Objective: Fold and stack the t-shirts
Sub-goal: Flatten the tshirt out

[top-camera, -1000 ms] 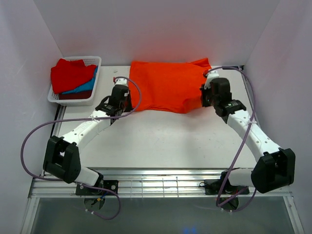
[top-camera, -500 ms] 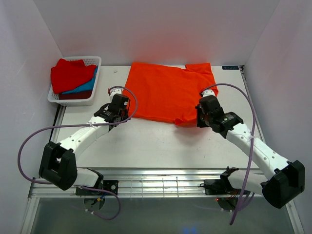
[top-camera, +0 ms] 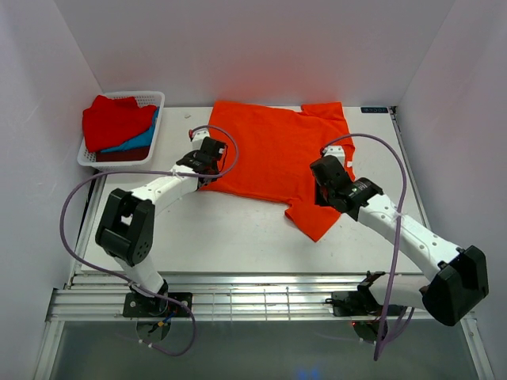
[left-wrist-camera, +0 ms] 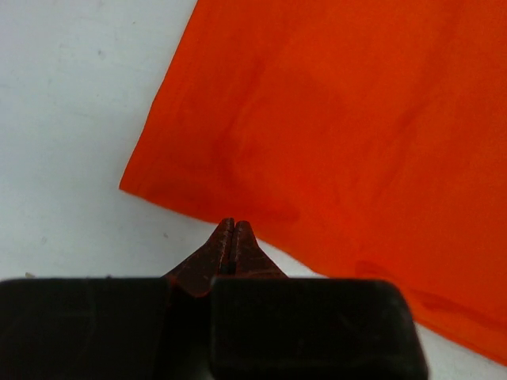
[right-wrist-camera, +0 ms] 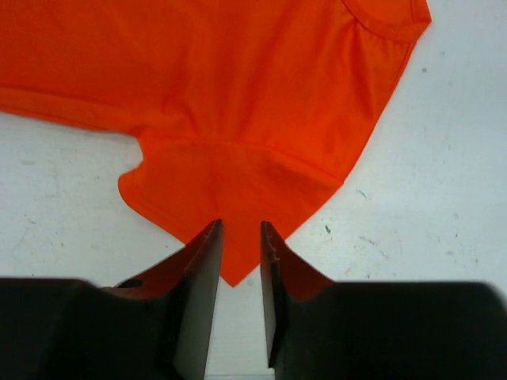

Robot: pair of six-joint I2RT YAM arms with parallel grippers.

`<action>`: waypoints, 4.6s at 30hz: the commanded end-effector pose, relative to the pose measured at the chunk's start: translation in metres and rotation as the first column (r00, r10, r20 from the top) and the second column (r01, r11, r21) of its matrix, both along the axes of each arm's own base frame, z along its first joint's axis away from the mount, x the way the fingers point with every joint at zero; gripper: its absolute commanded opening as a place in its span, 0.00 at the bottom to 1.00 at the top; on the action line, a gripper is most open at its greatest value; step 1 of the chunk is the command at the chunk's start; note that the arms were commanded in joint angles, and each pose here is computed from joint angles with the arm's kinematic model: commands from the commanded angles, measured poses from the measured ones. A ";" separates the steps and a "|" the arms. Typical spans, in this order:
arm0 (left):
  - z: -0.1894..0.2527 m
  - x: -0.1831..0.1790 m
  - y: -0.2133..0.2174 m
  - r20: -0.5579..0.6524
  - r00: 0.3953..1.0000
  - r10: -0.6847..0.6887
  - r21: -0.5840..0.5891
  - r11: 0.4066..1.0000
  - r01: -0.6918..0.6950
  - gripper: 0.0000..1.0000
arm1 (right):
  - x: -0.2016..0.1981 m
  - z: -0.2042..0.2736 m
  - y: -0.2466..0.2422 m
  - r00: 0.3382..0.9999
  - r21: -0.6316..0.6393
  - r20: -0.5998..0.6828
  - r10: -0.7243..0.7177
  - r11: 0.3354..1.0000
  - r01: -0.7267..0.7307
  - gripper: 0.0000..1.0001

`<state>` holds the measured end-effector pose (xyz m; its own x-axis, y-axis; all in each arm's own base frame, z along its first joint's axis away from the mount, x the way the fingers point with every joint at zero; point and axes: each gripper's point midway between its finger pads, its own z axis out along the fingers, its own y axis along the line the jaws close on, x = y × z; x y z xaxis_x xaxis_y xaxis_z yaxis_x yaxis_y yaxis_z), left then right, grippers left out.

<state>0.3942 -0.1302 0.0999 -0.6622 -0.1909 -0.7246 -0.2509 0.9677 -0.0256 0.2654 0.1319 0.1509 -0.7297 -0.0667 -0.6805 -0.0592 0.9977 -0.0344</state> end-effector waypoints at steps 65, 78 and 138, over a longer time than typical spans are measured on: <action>-0.066 -0.141 0.008 -0.181 0.983 0.019 -0.060 0.998 -0.031 0.00 | -0.012 -0.074 -0.008 0.972 0.107 -0.220 -0.077 0.989 0.102 0.08; -0.023 -0.075 -0.015 -0.024 1.000 0.019 0.006 1.000 -0.019 0.00 | 0.084 -0.049 0.011 0.993 0.099 -0.095 -0.071 0.992 0.081 0.08; -0.061 -0.152 -0.016 -0.142 0.990 0.012 0.016 1.000 -0.010 0.00 | -0.010 -0.104 0.023 0.962 0.097 -0.273 -0.012 0.994 0.040 0.08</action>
